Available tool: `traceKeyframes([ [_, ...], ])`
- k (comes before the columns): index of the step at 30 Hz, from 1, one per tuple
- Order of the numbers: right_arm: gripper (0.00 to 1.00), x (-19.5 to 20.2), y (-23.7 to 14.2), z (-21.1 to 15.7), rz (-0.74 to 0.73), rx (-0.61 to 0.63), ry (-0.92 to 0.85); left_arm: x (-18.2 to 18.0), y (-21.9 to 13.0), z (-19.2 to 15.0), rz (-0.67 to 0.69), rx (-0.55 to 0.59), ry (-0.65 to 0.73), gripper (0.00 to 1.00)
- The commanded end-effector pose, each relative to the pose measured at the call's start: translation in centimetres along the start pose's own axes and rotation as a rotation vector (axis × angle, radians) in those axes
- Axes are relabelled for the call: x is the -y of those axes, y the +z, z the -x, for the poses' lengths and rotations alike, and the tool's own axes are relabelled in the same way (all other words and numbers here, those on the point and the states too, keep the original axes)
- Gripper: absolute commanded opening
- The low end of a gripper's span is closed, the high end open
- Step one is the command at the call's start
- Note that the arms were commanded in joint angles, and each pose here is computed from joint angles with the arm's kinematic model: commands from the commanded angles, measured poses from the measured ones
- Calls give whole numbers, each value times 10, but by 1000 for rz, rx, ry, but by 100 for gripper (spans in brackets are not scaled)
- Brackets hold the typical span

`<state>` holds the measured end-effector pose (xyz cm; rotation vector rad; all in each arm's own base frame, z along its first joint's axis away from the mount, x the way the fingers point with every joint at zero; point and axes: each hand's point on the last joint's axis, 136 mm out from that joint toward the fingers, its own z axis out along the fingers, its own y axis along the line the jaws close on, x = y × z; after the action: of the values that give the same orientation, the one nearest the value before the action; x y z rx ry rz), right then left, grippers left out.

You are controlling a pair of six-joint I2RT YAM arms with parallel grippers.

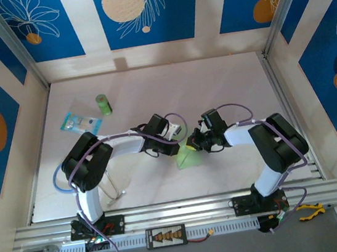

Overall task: Fold a paper plane with a square sheet of paper (pick it up from the middle)
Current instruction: Fold the triangle a second time at the center of the table.

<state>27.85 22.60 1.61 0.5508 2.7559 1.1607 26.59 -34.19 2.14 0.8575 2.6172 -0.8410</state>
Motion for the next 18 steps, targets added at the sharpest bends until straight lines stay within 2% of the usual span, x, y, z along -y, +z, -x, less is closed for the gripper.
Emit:
traceKeyframes([
  [1,1,25,4,-7,-64,-9,37,-11,4,-33,51,-119,-28,4],
  [3,1,34,4,-9,-89,-5,50,-7,1,-28,44,-101,-31,9],
  [5,0,39,2,-10,-102,1,53,-4,-6,-20,45,-78,-44,22],
  [9,0,40,0,-11,-105,6,52,6,-28,0,41,-8,-75,28],
  [14,0,41,0,-11,-103,10,60,20,-47,13,8,52,-162,30],
  [16,0,39,-1,-10,-102,14,59,31,-50,15,-39,56,-189,27],
  [18,0,40,-3,-10,-106,20,62,46,-48,12,-104,35,-199,20],
])
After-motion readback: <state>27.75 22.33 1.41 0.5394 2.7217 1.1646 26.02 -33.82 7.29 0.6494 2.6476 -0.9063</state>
